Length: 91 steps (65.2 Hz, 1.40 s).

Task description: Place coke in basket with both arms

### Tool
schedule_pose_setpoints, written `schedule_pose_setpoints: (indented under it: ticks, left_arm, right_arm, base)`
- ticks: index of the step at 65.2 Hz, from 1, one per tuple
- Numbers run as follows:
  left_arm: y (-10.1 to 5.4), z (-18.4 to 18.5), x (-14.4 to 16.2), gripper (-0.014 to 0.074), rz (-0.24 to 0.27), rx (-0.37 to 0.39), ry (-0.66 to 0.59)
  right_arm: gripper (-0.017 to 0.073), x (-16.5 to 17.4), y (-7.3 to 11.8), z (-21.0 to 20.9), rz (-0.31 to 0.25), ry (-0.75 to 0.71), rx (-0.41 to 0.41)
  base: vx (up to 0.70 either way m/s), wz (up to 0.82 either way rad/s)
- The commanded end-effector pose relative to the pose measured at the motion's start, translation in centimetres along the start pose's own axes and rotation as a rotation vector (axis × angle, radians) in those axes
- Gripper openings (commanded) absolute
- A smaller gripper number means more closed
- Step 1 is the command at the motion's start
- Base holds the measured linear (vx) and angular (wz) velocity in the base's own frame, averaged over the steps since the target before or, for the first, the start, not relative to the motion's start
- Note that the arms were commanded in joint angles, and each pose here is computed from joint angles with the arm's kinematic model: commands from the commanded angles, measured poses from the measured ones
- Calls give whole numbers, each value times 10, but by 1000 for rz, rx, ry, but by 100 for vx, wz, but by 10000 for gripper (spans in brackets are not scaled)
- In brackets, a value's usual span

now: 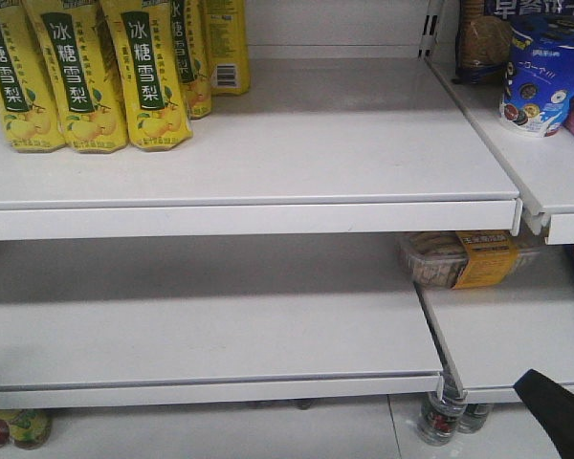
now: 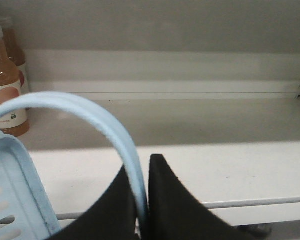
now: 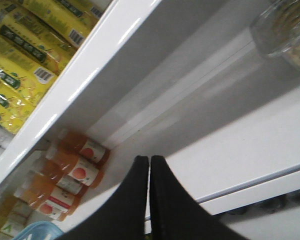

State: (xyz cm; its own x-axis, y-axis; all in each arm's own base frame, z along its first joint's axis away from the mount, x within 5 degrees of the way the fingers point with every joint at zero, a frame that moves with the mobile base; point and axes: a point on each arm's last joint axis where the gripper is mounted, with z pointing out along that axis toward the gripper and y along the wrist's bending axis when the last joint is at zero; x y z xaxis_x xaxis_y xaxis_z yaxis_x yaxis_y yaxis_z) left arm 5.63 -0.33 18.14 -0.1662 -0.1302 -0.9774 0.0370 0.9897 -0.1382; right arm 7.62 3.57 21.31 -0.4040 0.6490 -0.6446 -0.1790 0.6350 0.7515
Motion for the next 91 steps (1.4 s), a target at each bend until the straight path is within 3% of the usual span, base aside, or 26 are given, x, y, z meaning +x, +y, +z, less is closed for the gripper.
schedule_pose_setpoints:
  ticks: [1, 8, 16, 22, 30, 34, 40, 47, 59, 66, 77, 91]
  left_arm:
    - [-2, -3, -16, -6, 101, 13, -181]
    - [-2, -3, -16, -6, 101, 13, -184]
    - [-2, -3, -16, -6, 101, 13, -183]
    - [-2, -3, -16, -6, 101, 13, -183]
    - [-2, -3, -16, -6, 101, 13, -183]
    - [-2, -3, -16, -6, 101, 13, -183]
    - [-2, -3, -16, -6, 101, 13, -183]
    - [-2, -3, -16, -6, 101, 13, -182]
    - [-2, -3, -16, -6, 101, 13, -182]
    - [-2, -3, -16, -6, 101, 13, -182]
    - [-2, -3, -16, -6, 101, 13, -182]
    - [-2, -3, -16, -6, 101, 13, -182]
  right_arm:
    - [-5, -5, 6, -2, -49, -52, -54]
    - [-5, 5, -10, -7, -90, -147, -106]
    - [-5, 0, -9, -14, -157, -215, -119]
    - [-5, -2, -9, -19, -238, -270, -110]
    - [-5, -1, -15, -24, -349, -296, -22]
    - [-5, 2, -20, -27, -375, -291, 27]
    - [-5, 5, -29, -27, -468, -248, 156]
    - [-5, 6, -36, -28, -535, -221, 252]
    - [-5, 4, -38, -29, -657, -222, 305]
    - [-5, 4, -38, -29, -665, -223, 313]
    - [-5, 2, -40, -30, -615, -258, 355]
    - [-5, 2, -40, -30, -621, -260, 357]
  base:
    - [0, 0]
    - [0, 0]
    - [0, 0]
    - [0, 0]
    - [0, 0]
    - [0, 0]
    - [0, 0]
    - [0, 0]
    - [0, 0]
    - [0, 0]
    - [0, 0]
    - [0, 0]
